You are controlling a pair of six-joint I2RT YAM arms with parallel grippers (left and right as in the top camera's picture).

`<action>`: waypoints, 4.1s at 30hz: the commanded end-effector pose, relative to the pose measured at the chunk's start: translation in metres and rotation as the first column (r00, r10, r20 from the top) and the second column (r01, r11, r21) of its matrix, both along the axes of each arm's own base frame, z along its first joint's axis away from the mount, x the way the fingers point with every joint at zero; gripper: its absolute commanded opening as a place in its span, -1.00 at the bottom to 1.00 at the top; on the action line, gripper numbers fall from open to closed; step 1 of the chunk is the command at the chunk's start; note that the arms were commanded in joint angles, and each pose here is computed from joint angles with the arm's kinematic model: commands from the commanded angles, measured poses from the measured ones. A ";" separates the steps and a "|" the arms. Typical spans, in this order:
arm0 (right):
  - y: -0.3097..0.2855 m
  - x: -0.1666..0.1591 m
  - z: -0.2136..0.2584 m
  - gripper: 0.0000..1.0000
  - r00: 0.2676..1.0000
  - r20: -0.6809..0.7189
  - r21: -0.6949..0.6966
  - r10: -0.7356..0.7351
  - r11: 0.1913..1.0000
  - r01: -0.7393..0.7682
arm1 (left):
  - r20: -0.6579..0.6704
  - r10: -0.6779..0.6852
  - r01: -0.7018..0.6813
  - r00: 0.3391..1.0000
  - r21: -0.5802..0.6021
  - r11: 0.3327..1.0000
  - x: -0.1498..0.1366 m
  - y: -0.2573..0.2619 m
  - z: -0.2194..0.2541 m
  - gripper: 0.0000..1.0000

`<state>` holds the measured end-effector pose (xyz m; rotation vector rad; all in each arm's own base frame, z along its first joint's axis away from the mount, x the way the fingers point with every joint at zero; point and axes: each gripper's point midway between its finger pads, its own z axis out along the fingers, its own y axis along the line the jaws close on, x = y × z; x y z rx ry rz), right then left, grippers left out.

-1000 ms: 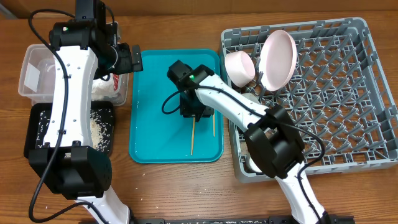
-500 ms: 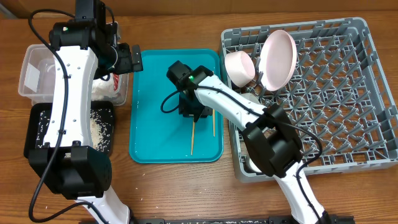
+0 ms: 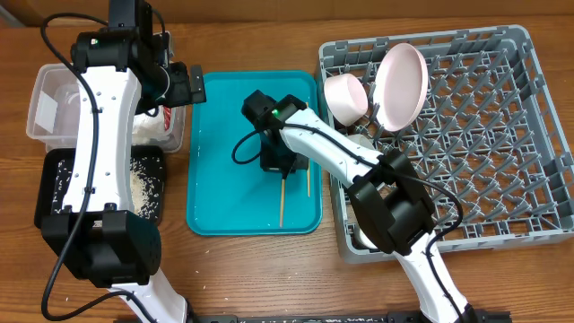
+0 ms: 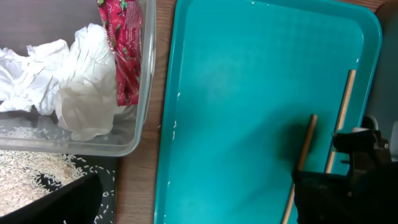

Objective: Sort waste into correct bins and load items into the dishwasher
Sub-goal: 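Move the right gripper to a wooden chopstick and grasp it, then carry the chopstick into the rack and release it upright, then reach the right gripper to the second chopstick and grasp it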

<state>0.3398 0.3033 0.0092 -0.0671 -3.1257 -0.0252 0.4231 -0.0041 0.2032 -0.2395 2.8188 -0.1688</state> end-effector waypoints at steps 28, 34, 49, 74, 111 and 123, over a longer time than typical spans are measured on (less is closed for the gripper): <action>-0.110 0.013 0.254 -0.92 0.938 0.324 -0.023 0.126 0.992 -0.126 | 0.025 -0.001 0.001 1.000 0.008 1.000 0.004 0.002 0.007 0.99; -0.147 0.003 0.282 -0.92 0.924 0.377 -0.002 0.063 0.998 -0.067 | 0.025 -0.001 0.001 1.000 0.008 1.000 0.004 0.002 0.007 1.00; -0.243 -0.010 0.172 -0.92 0.991 0.115 -0.125 -0.067 0.989 0.081 | 0.025 -0.001 0.001 1.000 0.008 1.000 0.004 0.002 0.007 1.00; -0.245 -0.020 0.130 -0.18 0.992 0.015 -0.031 0.129 0.991 -0.128 | 0.025 -0.001 0.001 1.000 0.008 1.000 0.004 0.002 0.007 0.99; -0.025 0.028 0.096 -0.12 0.960 0.244 0.056 0.135 0.987 -0.153 | 0.025 -0.001 0.001 1.000 0.008 1.000 0.004 0.002 0.007 1.00; -0.036 0.041 0.027 -0.02 0.977 0.195 -0.071 0.085 0.995 -0.072 | 0.025 -0.001 0.001 1.000 0.008 1.000 0.004 0.002 0.007 1.00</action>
